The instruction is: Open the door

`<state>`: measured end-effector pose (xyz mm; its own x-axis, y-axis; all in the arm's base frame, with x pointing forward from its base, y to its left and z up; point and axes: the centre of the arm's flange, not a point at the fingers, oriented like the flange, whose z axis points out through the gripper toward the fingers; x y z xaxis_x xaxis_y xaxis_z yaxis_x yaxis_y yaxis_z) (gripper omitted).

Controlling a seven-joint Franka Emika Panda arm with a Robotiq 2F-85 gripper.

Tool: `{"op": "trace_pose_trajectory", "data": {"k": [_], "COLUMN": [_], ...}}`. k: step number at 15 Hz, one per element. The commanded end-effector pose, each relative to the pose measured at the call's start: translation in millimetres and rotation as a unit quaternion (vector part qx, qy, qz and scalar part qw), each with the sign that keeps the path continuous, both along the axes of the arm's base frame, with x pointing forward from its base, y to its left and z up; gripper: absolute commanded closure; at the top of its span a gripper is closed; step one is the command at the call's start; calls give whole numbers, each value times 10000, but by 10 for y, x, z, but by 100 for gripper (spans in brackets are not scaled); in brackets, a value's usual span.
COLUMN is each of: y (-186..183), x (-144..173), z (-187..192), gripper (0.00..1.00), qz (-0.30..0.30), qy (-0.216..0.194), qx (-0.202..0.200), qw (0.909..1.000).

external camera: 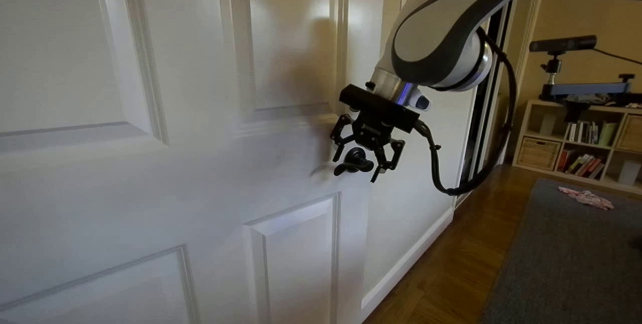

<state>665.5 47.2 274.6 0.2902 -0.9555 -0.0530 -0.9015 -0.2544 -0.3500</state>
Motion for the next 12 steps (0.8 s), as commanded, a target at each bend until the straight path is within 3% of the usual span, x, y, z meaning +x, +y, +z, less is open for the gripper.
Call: {"op": "trace_pose_trajectory", "data": {"k": [1,12], "y": [-68,43], "x": [25,-282], "z": [-162,-92], "gripper": [0,0], "qz": [0,59], "qy": [184,206], "qx": [131,106], "qw": [9997,9997]}}
